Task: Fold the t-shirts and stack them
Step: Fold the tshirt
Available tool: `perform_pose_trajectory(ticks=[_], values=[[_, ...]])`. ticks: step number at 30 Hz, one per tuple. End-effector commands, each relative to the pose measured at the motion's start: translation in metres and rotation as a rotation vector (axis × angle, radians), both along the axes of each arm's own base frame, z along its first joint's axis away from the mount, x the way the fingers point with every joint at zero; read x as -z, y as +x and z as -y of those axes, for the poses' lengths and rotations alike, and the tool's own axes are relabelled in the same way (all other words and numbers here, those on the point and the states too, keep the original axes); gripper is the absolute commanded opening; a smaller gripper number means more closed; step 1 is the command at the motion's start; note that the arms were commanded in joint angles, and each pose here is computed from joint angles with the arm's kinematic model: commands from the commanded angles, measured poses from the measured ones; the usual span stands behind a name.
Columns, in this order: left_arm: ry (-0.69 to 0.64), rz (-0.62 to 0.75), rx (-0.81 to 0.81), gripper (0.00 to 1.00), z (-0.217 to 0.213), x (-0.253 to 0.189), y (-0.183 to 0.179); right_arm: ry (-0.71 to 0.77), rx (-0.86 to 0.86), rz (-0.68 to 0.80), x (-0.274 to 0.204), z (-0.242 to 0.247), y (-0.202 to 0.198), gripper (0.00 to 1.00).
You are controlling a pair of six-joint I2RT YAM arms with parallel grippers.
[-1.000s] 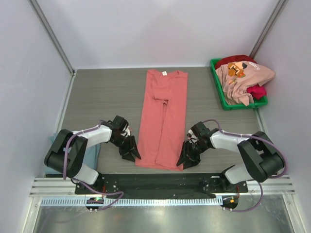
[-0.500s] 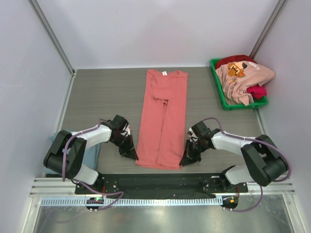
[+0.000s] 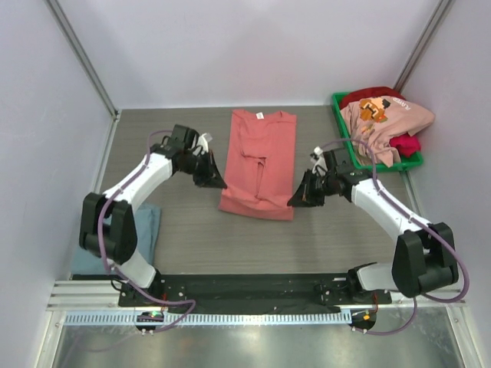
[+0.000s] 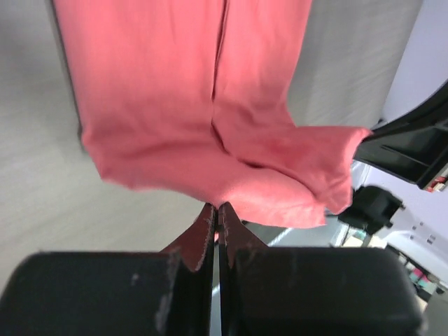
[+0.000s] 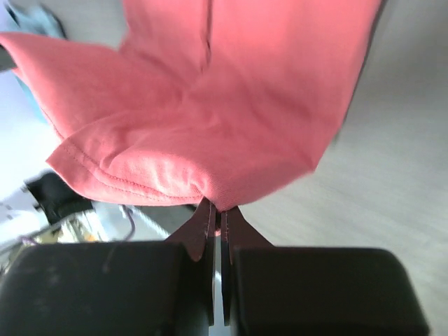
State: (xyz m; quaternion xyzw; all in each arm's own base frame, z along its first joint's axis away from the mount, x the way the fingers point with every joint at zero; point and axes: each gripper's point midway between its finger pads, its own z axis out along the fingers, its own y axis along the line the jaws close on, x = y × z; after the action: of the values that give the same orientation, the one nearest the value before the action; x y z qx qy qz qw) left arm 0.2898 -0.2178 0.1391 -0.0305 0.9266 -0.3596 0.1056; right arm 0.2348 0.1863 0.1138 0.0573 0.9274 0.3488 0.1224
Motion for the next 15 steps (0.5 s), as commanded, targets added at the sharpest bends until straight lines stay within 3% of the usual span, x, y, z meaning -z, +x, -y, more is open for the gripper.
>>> perform_pose_trajectory(ticks=[1, 5, 15], values=[[0.001, 0.097, 0.026, 0.0, 0.005, -0.018, 0.043, -0.011, 0.04, 0.126, -0.024, 0.01, 0.047, 0.01], [0.035, 0.158, 0.017, 0.0, 0.005, -0.022, 0.088, 0.009, 0.087, 0.222, -0.043, 0.014, 0.103, 0.01], [0.067, 0.194, 0.006, 0.0, 0.005, -0.004, 0.155, -0.019, 0.092, 0.204, -0.009, 0.017, 0.16, 0.01]])
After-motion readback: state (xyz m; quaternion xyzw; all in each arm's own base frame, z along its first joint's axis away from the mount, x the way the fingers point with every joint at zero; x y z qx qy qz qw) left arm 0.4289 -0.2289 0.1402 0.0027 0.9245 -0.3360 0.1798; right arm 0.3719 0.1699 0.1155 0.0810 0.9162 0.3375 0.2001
